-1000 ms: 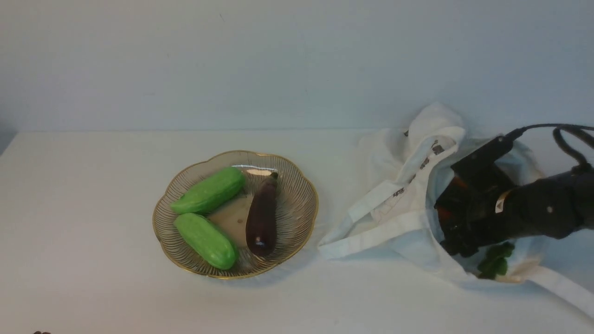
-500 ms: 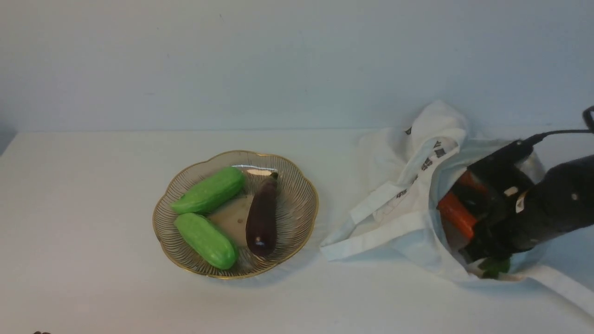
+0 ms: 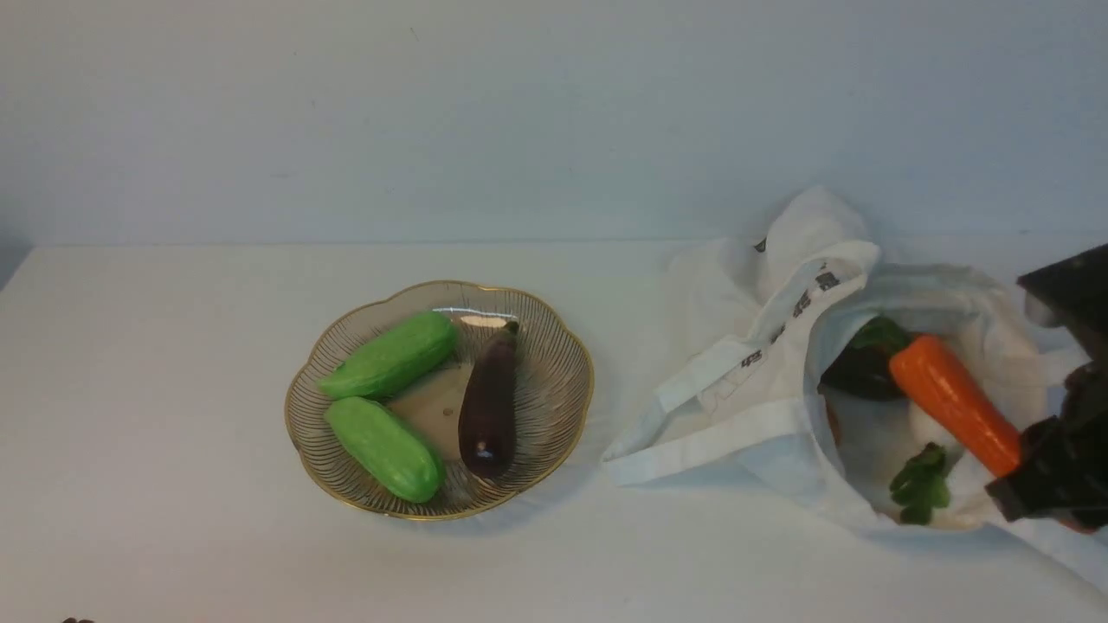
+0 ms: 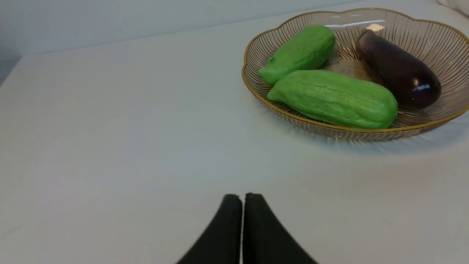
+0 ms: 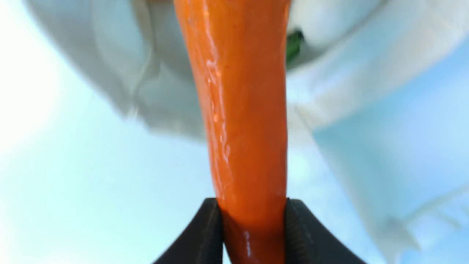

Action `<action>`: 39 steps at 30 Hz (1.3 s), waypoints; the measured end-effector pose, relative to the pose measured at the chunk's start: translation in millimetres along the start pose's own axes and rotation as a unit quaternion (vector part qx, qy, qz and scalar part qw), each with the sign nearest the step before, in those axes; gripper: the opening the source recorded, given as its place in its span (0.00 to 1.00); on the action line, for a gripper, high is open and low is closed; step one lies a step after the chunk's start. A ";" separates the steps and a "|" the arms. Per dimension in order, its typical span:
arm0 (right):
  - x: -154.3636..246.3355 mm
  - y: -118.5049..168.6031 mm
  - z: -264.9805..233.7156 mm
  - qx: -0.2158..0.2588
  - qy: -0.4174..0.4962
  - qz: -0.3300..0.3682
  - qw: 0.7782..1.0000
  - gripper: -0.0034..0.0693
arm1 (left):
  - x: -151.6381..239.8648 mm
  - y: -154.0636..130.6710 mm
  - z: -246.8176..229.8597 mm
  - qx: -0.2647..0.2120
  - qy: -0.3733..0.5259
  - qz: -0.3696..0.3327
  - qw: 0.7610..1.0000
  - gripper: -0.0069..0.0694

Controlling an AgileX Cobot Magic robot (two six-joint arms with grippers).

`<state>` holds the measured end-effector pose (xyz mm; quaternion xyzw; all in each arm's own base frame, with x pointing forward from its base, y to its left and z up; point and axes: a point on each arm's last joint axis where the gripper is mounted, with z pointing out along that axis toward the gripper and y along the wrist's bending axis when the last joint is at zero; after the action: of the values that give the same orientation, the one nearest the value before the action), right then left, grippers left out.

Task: Take vegetables from cloth bag on white table place on plate.
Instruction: 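Take the carrot out of the cloth bag and place it on the plate with the right gripper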

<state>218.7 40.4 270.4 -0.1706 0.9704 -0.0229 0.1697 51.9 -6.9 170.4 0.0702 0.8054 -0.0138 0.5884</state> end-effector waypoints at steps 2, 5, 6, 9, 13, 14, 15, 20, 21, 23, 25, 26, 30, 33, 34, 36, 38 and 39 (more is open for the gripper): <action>9.2 0.3 -18.8 0.003 -0.017 0.003 1.000 0.31 | 0.0 0.0 0.0 0.000 0.000 0.000 1.000 0.08; 19.0 1.9 -40.0 0.001 -0.052 0.009 0.999 0.31 | 0.0 0.0 0.0 0.000 0.000 0.000 1.000 0.08; 19.6 2.0 -41.2 0.001 -0.054 0.010 0.999 0.31 | 0.0 0.0 0.0 0.000 0.000 0.000 1.000 0.08; 27.7 4.8 -52.8 -0.010 -0.065 0.017 0.998 0.31 | 0.0 0.0 0.0 0.000 0.000 0.000 1.000 0.08; 33.3 12.2 -65.6 -0.051 -0.061 0.024 0.997 0.31 | 0.0 0.0 0.0 0.000 0.000 0.000 1.000 0.08; 28.4 15.9 -75.0 -0.075 -0.082 0.022 0.994 0.31 | 0.0 0.0 0.0 0.000 0.000 0.000 1.000 0.08; 22.5 18.9 -83.0 -0.096 -0.108 0.018 0.989 0.31 | 0.0 0.0 0.0 0.000 0.000 0.000 1.000 0.08; -13.5 27.9 -102.9 -0.165 -0.194 0.000 0.967 0.31 | 0.0 0.0 0.0 0.000 0.000 0.000 1.000 0.08; -25.7 32.3 -103.5 -0.185 -0.200 -0.007 0.962 0.31 | 0.0 0.0 0.0 0.000 0.000 0.000 1.000 0.08; -38.1 38.7 -101.3 -0.205 -0.197 -0.017 0.959 0.31 | 0.0 0.0 0.0 0.000 0.000 0.000 1.000 0.08; -57.4 52.8 -93.5 -0.230 -0.183 -0.037 0.955 0.31 | 0.0 0.0 0.0 0.000 0.000 0.000 1.000 0.08; -72.6 66.5 -85.9 -0.243 -0.168 -0.058 0.953 0.31 | 0.0 0.0 0.0 0.000 0.000 0.000 1.000 0.08; -110.9 114.7 -49.2 -0.251 -0.106 -0.104 0.956 0.31 | 0.0 0.0 0.0 0.000 0.000 0.000 1.000 0.08; -131.7 141.6 -26.3 -0.239 -0.078 -0.117 0.961 0.31 | 0.0 0.0 0.0 0.000 0.000 0.000 1.000 0.08; -137.4 149.1 -19.2 -0.234 -0.071 -0.120 0.962 0.31 | 0.0 0.0 0.0 0.000 0.000 0.000 1.000 0.08; -148.5 162.1 -5.5 -0.222 -0.061 -0.125 0.965 0.31 | 0.0 0.0 0.0 0.000 0.000 0.000 1.000 0.08; -164.1 176.7 13.7 -0.204 -0.053 -0.123 0.970 0.31 | 0.0 0.0 0.0 0.000 0.000 0.000 1.000 0.08; -170.9 182.1 22.7 -0.196 -0.049 -0.116 0.973 0.31 | 0.0 0.0 0.0 0.000 0.000 0.000 1.000 0.08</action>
<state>318.6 270.0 285.3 -0.3124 0.9202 0.1564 0.1764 51.9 -6.9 170.4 0.0702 0.8054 -0.0138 0.5884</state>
